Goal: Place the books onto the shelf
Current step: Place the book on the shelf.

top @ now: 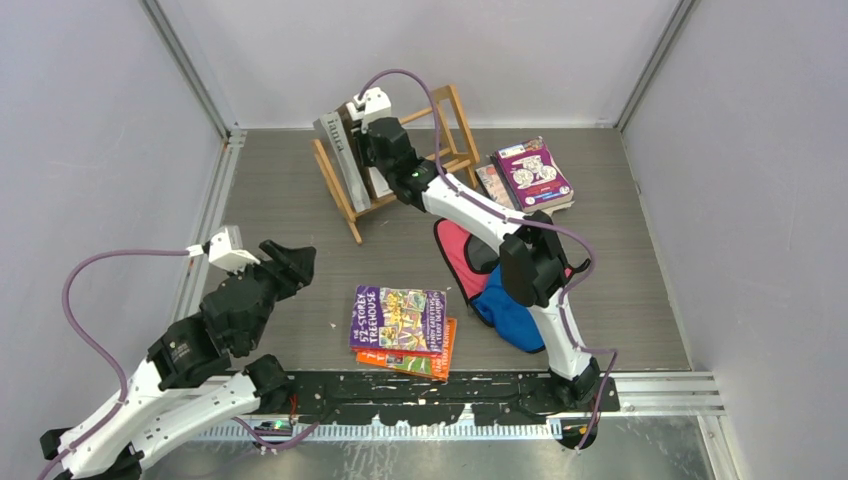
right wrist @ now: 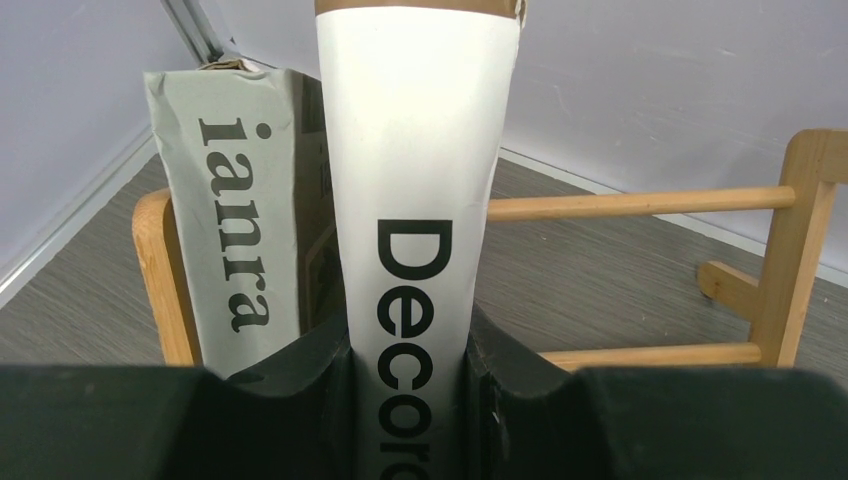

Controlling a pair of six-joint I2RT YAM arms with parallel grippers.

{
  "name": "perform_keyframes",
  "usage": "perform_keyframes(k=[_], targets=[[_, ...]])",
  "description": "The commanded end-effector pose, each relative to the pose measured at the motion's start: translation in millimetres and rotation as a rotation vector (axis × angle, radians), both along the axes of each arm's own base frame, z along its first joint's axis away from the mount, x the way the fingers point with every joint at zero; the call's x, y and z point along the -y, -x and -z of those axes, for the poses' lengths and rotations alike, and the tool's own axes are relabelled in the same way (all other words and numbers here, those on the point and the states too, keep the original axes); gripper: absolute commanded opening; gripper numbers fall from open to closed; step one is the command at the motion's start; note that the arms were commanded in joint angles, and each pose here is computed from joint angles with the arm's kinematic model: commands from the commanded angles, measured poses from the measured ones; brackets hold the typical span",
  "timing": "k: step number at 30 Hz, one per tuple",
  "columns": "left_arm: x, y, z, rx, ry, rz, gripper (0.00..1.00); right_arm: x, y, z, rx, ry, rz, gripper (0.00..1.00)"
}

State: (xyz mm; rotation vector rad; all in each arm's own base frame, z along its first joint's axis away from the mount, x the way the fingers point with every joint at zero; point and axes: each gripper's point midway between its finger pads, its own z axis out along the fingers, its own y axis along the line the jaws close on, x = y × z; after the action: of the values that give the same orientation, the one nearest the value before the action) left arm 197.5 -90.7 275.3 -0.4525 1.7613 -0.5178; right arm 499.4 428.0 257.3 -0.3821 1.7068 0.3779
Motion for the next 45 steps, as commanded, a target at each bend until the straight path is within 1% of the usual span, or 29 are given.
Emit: perform_keyframes(k=[1, 4, 7, 12, 17, 23, 32, 45], targets=[[-6, 2, -9, 0.027, 0.034, -0.01, 0.62, -11, 1, -47, 0.087, -0.093, -0.014, 0.3], [-7, 3, -8, 0.027, 0.036, -0.013, 0.62, -13, 0, -42, 0.082, -0.087, -0.014, 0.3], [-8, 3, -8, 0.026, 0.034, -0.014, 0.62, -15, -2, -38, 0.076, -0.078, -0.014, 0.33], [-7, 3, -8, 0.025, 0.032, -0.011, 0.62, -17, -2, -26, 0.061, -0.063, -0.016, 0.43], [-4, 3, -6, 0.02, 0.037, -0.004, 0.62, -16, 0, -21, 0.052, -0.063, -0.018, 0.5], [-1, 2, -6, 0.016, 0.046, 0.006, 0.62, -13, 5, -33, 0.065, -0.079, -0.022, 0.56], [3, 3, -7, 0.01, 0.063, 0.019, 0.61, -6, 17, -58, 0.1, -0.101, -0.019, 0.58], [-1, 5, -8, 0.0, 0.066, 0.008, 0.6, 13, 45, -100, 0.16, -0.126, -0.011, 0.58]])
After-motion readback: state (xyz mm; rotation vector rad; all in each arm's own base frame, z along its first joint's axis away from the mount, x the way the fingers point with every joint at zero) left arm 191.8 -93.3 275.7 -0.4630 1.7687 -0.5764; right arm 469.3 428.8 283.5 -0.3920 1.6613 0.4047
